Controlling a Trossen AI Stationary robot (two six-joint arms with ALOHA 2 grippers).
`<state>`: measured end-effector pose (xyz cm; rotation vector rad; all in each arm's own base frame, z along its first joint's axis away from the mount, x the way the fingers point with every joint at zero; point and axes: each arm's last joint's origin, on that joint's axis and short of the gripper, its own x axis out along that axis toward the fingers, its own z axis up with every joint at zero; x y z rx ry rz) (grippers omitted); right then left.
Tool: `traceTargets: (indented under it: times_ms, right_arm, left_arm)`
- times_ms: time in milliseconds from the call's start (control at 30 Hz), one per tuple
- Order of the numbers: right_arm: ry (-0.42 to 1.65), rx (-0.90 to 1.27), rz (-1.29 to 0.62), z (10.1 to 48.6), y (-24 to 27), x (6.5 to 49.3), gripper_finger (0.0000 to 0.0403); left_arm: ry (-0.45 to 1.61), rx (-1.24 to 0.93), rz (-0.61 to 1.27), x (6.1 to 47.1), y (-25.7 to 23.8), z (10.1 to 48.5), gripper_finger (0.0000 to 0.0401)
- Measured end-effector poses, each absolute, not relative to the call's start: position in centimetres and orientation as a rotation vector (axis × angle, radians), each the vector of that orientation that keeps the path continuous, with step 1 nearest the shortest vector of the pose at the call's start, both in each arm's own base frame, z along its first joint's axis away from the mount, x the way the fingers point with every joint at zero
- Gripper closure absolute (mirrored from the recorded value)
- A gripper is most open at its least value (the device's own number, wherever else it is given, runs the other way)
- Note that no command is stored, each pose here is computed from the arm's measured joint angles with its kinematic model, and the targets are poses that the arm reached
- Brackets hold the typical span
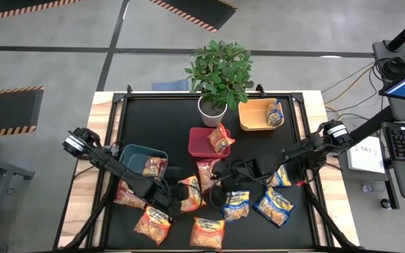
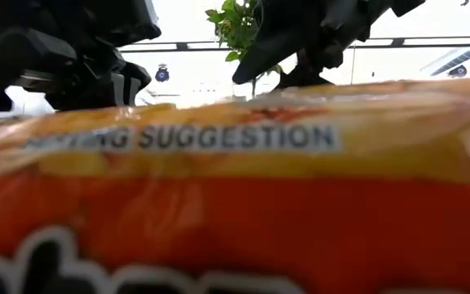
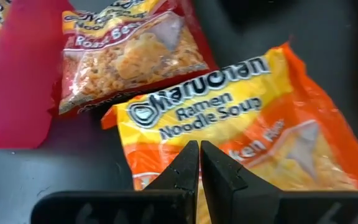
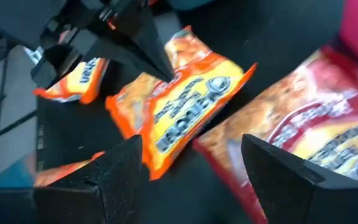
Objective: Sort Maruchan noodles
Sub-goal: Put the top orange noodle pack into the red bin
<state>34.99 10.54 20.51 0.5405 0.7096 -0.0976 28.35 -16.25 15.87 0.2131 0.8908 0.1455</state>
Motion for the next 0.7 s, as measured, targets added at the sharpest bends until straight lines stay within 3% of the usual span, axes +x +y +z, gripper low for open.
traceTargets:
  times_ms: [200,367,567,700]
  right_arm:
    - [0.685,0.608,-0.166,20.5,10.3,35.1,0.0166]
    - [0.656,0.618,-0.163,20.7,10.4,35.2,0.0157]
    - [0.673,0.514,-0.015,20.9,11.5,35.1,0.0148]
    - [0.709,0.519,0.074,20.9,11.6,35.0,0.0166]
  left_arm:
    - [0.888,0.19,0.13,27.7,-17.3,15.9,0.0401]
    - [0.897,0.141,0.137,26.8,-18.2,15.9,0.0401]
    - [0.838,0.139,0.137,27.2,-18.8,16.4,0.0401]
    - [0.695,0.199,0.011,28.6,-19.9,18.0,0.0401]
